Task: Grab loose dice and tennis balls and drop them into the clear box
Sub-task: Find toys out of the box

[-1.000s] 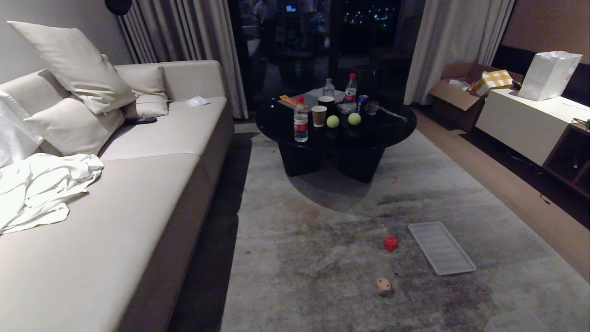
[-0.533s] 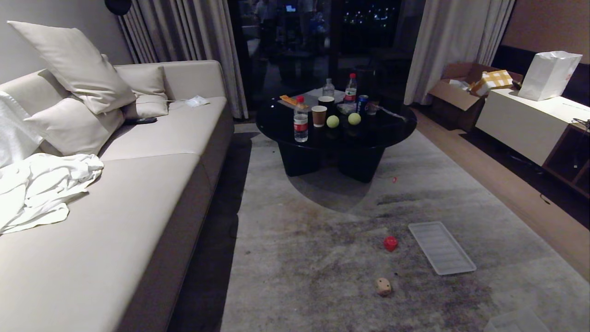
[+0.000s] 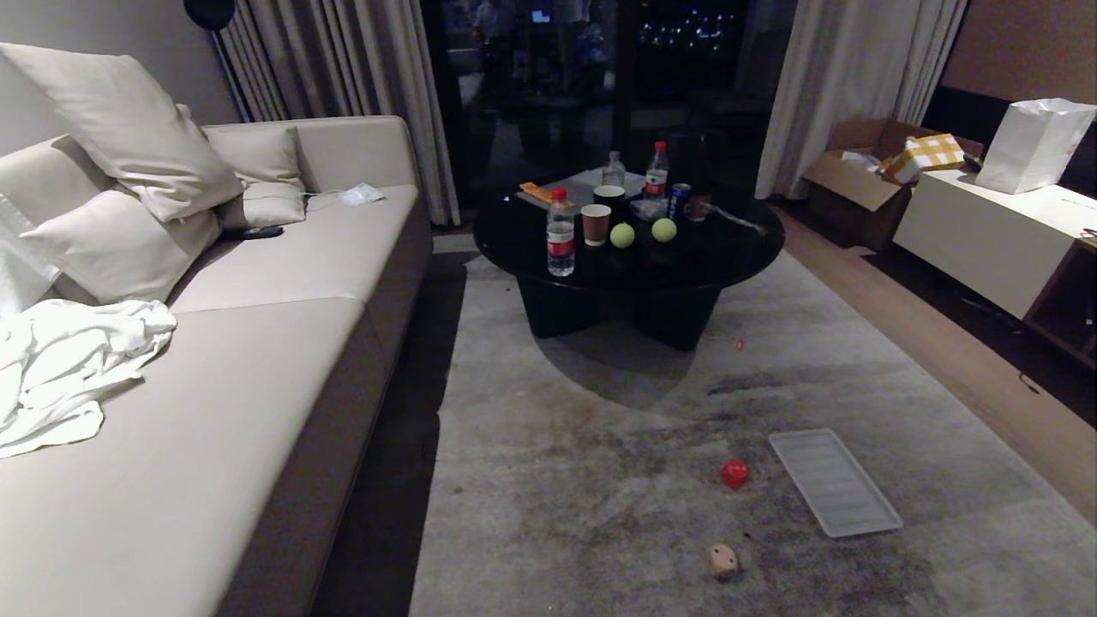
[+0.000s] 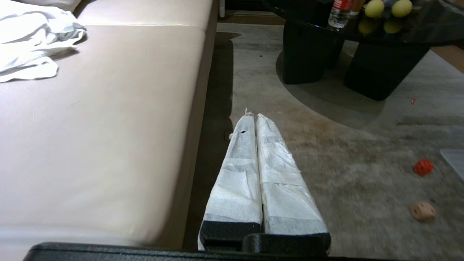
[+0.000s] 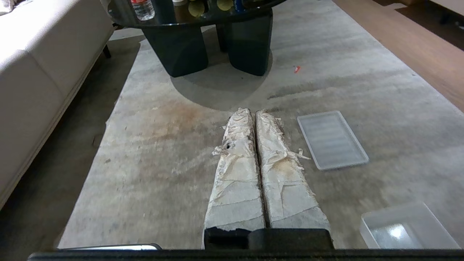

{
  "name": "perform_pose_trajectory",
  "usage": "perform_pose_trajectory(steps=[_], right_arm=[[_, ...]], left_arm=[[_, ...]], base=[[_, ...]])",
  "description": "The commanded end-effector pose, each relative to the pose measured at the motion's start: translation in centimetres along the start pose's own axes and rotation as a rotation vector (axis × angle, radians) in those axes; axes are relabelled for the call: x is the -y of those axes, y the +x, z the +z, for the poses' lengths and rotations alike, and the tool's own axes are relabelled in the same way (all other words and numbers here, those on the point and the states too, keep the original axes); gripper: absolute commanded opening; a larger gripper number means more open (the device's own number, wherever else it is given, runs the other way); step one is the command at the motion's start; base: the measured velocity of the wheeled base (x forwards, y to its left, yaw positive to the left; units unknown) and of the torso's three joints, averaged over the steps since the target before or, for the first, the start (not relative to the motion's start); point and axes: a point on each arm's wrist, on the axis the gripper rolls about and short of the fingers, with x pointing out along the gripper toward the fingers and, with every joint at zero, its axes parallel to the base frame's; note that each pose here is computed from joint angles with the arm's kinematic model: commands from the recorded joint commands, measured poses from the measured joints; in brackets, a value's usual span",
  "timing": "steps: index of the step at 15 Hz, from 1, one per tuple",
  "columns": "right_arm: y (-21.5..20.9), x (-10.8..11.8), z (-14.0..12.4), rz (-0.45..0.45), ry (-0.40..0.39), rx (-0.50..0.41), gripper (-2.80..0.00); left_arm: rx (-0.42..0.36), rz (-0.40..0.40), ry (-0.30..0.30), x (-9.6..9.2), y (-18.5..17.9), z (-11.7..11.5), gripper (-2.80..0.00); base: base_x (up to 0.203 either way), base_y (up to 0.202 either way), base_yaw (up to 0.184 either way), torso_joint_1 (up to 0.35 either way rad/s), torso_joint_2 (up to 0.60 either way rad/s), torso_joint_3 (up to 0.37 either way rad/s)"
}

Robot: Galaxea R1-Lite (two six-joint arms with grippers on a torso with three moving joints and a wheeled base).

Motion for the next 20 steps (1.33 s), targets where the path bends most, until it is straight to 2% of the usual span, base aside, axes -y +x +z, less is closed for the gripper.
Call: perform_pose_trajectory(steps=[1, 12, 20], right_arm=[[0.03, 0.01, -0.07, 0.000, 0.000, -0.003, -2.80], [0.02, 0.01, -0.05, 0.000, 0.000, -0.003, -2.80], [0.02, 0.00, -0.05, 0.000, 0.000, -0.003, -2.80]], left_arm=[[-0.003, 0.001, -0.001, 0.00, 0.02, -0.04, -2.80], [-0.003, -0.001, 0.001, 0.00, 0.02, -0.04, -2.80], [-0.003, -0.005, 0.008, 0.01, 0.02, -0.04, -2.80]], base=[[0.184, 0.000, 0.000, 0.001, 0.00, 0.002], [0.178, 0.000, 0.001, 0.003, 0.00, 0.001], [0.000, 0.000, 0.000, 0.000, 0.00, 0.000]])
